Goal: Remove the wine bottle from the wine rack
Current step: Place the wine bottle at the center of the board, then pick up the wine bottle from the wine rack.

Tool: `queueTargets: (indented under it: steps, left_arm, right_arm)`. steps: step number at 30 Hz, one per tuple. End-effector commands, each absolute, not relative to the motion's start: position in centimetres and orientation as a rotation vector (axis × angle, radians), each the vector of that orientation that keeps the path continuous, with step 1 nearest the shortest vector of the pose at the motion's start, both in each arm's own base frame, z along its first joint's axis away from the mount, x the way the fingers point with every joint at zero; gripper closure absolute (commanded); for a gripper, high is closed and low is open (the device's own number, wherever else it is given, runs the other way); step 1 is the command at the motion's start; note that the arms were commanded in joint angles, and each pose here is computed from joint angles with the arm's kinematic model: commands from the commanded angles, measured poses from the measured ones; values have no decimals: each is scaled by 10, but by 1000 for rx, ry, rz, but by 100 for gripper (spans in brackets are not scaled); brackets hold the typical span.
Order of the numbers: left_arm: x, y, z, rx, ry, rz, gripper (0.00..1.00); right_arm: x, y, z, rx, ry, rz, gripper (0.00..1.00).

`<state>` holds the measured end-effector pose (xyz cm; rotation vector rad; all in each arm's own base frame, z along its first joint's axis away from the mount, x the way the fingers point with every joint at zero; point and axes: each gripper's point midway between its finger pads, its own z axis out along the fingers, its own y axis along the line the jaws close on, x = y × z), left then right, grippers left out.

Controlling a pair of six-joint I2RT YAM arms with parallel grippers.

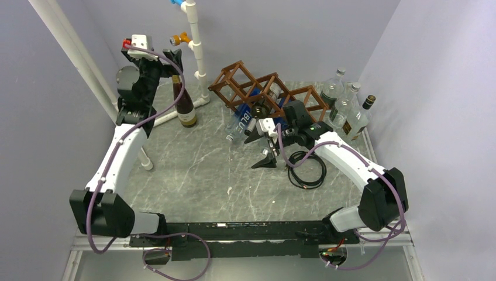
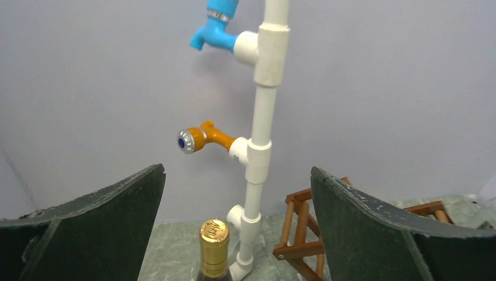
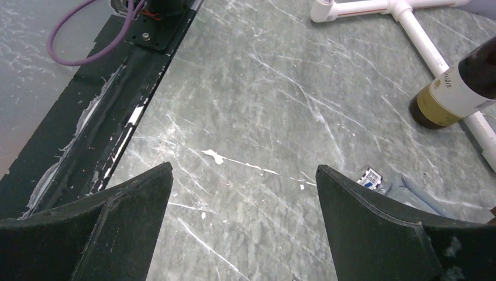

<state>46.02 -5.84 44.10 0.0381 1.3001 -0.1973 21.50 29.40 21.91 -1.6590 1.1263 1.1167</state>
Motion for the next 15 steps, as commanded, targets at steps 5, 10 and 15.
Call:
queueTargets:
  steps: [5,10,15]
  left_arm:
    - [407,-77,461,94,1279,-337,1]
    - [382,-87,454,132,1313,-407,0]
    - [354,-94,444,166,1332,-456,0]
  right_arm:
    - [219,283,243,-1631,1059,1056,4]
    - [223,277,247,-1624,1062,1012,4]
    - [225,272,248,-1620,1069,974,3]
